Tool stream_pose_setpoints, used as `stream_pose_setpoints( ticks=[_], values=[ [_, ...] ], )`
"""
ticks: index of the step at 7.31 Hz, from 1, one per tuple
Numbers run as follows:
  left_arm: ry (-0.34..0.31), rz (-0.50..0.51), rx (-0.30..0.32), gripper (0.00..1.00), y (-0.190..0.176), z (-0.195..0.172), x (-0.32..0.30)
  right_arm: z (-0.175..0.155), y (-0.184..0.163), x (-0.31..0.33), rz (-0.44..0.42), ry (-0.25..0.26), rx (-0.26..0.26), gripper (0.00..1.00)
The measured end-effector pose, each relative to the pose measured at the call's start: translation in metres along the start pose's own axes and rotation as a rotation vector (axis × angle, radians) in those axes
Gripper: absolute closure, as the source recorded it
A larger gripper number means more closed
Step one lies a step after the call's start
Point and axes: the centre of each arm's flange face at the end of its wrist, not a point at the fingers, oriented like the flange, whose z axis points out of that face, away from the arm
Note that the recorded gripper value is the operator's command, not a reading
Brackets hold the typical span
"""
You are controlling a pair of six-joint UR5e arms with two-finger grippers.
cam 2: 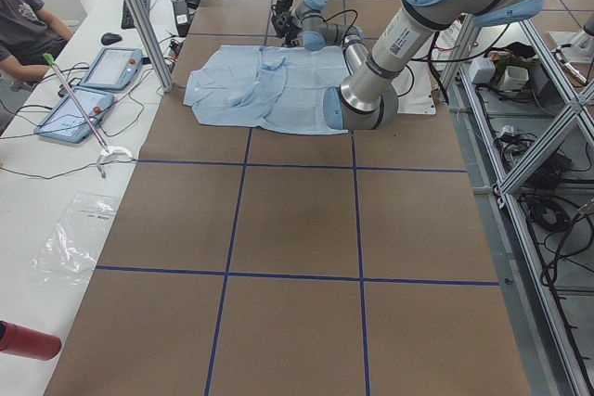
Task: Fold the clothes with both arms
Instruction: 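Lay the sleeve down with the left gripper while the right gripper moves toward the hem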
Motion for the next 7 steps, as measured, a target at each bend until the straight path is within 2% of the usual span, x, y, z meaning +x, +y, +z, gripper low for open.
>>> stream_pose_setpoints(
  ticks=[2, 3, 5, 7],
  values=[
    [0.019, 0.065, -0.011, 0.00, -0.010, -0.044, -0.012, 0.009, 0.022, -0.005, 0.021, 0.003, -0.027, 0.00],
    [0.021, 0.131, -0.019, 0.00, -0.024, -0.079, -0.037, 0.016, 0.047, -0.008, 0.056, 0.009, -0.048, 0.00],
    [0.022, 0.263, -0.036, 0.00, -0.054, -0.139, -0.088, 0.023, 0.131, -0.006, 0.107, 0.025, -0.046, 0.01],
    [0.016, 0.353, -0.019, 0.00, -0.080, -0.167, -0.115, 0.017, 0.212, 0.002, 0.181, 0.027, -0.031, 0.02]
  ],
)
